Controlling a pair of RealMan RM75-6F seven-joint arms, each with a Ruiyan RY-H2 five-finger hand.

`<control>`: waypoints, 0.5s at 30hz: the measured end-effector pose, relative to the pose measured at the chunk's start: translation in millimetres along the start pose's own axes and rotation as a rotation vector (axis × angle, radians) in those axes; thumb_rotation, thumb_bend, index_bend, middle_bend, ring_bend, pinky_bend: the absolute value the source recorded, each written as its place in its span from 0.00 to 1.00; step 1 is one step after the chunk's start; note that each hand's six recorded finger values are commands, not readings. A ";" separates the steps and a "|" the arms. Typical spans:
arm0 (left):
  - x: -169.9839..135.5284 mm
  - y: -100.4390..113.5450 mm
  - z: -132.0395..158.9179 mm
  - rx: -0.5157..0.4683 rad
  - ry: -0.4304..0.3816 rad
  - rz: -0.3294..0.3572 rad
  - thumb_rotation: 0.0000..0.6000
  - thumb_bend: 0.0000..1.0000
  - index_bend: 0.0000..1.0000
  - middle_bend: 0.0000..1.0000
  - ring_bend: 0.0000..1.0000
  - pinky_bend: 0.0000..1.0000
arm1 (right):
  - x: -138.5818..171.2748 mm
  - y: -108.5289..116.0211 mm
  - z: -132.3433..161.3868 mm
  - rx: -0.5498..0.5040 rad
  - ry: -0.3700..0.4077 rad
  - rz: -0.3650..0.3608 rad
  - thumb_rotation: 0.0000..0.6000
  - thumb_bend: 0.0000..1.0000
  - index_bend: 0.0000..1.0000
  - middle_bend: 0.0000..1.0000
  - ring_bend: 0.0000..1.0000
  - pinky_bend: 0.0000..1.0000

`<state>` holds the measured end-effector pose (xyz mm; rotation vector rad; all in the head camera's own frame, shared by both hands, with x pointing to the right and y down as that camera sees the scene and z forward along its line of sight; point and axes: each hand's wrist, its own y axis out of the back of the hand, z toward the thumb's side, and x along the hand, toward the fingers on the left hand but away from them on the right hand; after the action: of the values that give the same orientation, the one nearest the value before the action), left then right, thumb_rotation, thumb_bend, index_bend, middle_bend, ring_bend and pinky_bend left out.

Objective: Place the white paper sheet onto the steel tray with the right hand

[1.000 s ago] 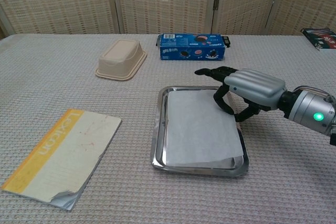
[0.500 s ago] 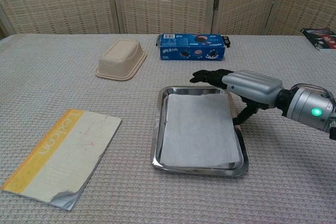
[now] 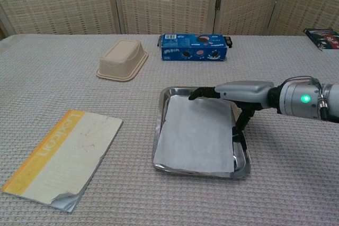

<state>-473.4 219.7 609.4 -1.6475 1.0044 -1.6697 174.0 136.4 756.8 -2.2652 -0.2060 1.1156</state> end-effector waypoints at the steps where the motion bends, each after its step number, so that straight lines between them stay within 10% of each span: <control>1: -0.7 0.8 -0.1 -0.001 0.000 0.002 1.00 0.70 0.00 0.00 0.00 0.00 | 0.6 3.2 1.4 0.003 -0.003 0.001 1.00 0.37 0.00 0.00 0.00 0.00; 15: -3.2 3.0 1.7 -0.004 -0.012 0.010 1.00 0.70 0.00 0.00 0.00 0.00 | 7.7 27.4 1.1 0.133 -0.052 0.005 1.00 0.37 0.00 0.00 0.00 0.00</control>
<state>-471.8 220.5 605.1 -1.6500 1.0091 -1.6508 174.8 117.7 735.3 -2.1226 -0.1421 1.1567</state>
